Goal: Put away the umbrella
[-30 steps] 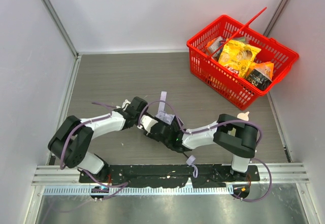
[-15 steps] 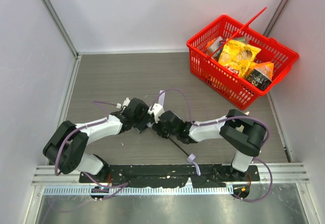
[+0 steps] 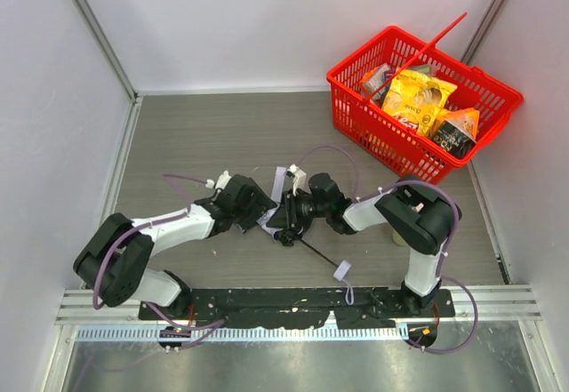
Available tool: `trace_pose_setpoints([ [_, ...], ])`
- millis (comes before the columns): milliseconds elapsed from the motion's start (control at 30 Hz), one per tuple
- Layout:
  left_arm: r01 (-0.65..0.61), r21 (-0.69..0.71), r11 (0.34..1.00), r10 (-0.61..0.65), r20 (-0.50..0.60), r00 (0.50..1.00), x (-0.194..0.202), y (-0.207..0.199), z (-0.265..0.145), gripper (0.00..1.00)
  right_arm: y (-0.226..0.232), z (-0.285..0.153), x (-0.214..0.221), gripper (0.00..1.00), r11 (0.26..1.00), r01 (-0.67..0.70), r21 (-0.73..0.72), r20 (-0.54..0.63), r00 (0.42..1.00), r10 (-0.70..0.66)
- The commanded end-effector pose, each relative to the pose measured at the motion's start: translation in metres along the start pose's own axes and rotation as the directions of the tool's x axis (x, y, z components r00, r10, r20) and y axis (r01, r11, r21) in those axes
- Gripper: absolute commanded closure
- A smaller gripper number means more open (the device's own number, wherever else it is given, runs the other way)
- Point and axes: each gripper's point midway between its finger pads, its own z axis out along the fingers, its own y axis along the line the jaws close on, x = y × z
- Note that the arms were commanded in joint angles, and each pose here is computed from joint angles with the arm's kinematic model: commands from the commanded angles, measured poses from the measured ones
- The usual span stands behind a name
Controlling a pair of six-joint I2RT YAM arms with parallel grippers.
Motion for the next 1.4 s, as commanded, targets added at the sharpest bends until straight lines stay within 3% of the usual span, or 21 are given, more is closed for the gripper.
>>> trace_pose_setpoints([
  [0, -0.056, -0.138, 0.989, 0.049, -0.056, 0.997, 0.023, 0.058, 0.016, 0.39, 0.051, -0.003, -0.006, 0.99, 0.96, -0.097, -0.261, -0.03, 0.995, 0.093],
  [67, -0.032, -0.102, 0.994, 0.028, -0.047, 0.999, 0.023, 0.054, 0.015, 0.6, 0.052, -0.004, -0.008, 0.99, 0.952, -0.124, -0.281, -0.034, 0.992, 0.119],
  [133, -0.023, -0.083, 0.996, 0.02, -0.035, 0.999, 0.021, 0.051, 0.012, 0.93, 0.052, -0.003, -0.009, 0.99, 0.947, -0.144, -0.287, -0.046, 0.99, 0.137],
  [200, -0.018, -0.086, 0.996, 0.016, -0.029, 0.999, 0.02, 0.051, 0.008, 0.99, 0.053, -0.003, -0.01, 0.99, 0.942, -0.155, -0.298, -0.052, 0.988, 0.146],
  [300, -0.015, -0.079, 0.997, 0.014, -0.02, 1.0, 0.017, 0.048, 0.003, 1.0, 0.041, 0.002, -0.011, 0.99, 0.965, -0.147, -0.217, -0.051, 0.989, 0.139],
  [367, 0.013, -0.092, 0.996, -0.015, -0.02, 1.0, 0.017, 0.05, -0.001, 1.0, 0.025, 0.0, -0.01, 0.9, 0.987, -0.116, -0.11, -0.057, 0.992, 0.11],
  [467, 0.053, -0.129, 0.99, -0.058, -0.032, 0.998, 0.02, 0.054, -0.004, 1.0, 0.016, -0.011, -0.013, 0.63, 0.999, -0.031, 0.019, -0.065, 0.997, 0.032],
  [500, 0.062, -0.141, 0.988, -0.068, -0.038, 0.997, 0.021, 0.055, -0.004, 1.0, 0.014, -0.012, -0.016, 0.46, 0.998, 0.01, 0.061, -0.056, 0.998, -0.006],
  [533, 0.07, -0.15, 0.986, -0.077, -0.046, 0.996, 0.023, 0.056, -0.004, 1.0, 0.017, -0.019, -0.017, 0.22, 0.993, 0.073, 0.09, -0.077, 0.995, -0.066],
  [733, 0.096, -0.181, 0.979, -0.11, -0.069, 0.991, 0.028, 0.059, -0.003, 1.0, 0.018, -0.045, -0.032, 0.21, 0.875, 0.352, 0.333, -0.102, 0.936, -0.338],
  [933, 0.118, -0.271, 0.955, -0.149, -0.097, 0.984, 0.033, 0.067, -0.005, 1.0, 0.031, -0.044, -0.024, 0.21, 0.714, 0.561, 0.419, -0.168, 0.821, -0.546],
  [1133, 0.147, -0.319, 0.936, -0.192, -0.115, 0.975, 0.04, 0.072, -0.004, 1.0, 0.03, -0.023, -0.006, 0.2, 0.659, 0.618, 0.428, -0.197, 0.776, -0.599],
  [1367, 0.151, -0.385, 0.911, -0.211, -0.121, 0.97, 0.043, 0.08, -0.007, 1.0, -0.021, -0.014, 0.009, 0.19, 0.538, 0.633, 0.556, -0.327, 0.762, -0.559],
])
